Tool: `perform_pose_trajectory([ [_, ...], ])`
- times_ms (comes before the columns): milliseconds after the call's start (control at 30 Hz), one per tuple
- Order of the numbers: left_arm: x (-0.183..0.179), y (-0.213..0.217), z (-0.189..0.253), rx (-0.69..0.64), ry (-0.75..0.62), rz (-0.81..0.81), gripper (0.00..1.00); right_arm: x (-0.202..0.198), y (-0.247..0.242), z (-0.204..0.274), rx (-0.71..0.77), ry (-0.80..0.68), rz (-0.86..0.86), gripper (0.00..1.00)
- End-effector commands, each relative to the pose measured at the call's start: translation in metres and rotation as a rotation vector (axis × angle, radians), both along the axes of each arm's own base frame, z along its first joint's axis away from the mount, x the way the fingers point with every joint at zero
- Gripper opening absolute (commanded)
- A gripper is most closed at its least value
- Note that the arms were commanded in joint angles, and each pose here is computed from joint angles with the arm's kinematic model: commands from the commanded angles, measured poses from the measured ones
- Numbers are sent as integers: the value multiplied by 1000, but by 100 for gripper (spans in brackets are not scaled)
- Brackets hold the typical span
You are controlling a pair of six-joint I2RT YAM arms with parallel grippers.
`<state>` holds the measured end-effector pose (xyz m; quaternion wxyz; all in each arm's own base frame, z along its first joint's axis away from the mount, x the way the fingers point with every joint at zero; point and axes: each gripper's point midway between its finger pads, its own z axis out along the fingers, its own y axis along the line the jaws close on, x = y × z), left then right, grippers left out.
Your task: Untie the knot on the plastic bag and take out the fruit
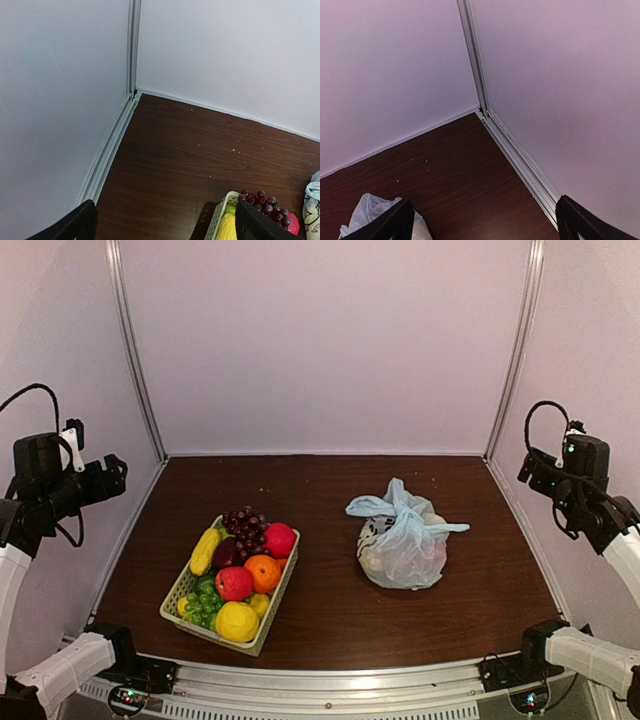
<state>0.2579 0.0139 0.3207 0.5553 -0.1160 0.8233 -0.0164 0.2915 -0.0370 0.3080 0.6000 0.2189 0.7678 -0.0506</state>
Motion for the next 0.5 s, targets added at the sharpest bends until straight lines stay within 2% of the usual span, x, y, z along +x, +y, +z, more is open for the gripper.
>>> perform_pose_trajectory([
  [0,0,-12,4,-27,13,-64,97,-15,-2,-8,31,73,-9,99],
  [133,-1,-10,0,-45,61,-44,97,-19,-1,-5,25,55,-1,100],
  [300,-6,-16,5,-58,41,-76,97,-16,2,-5,14,79,22,99],
  [467,-11,-19,13,-11,17,-120,97,-4,31,-10,13,115,199,99],
])
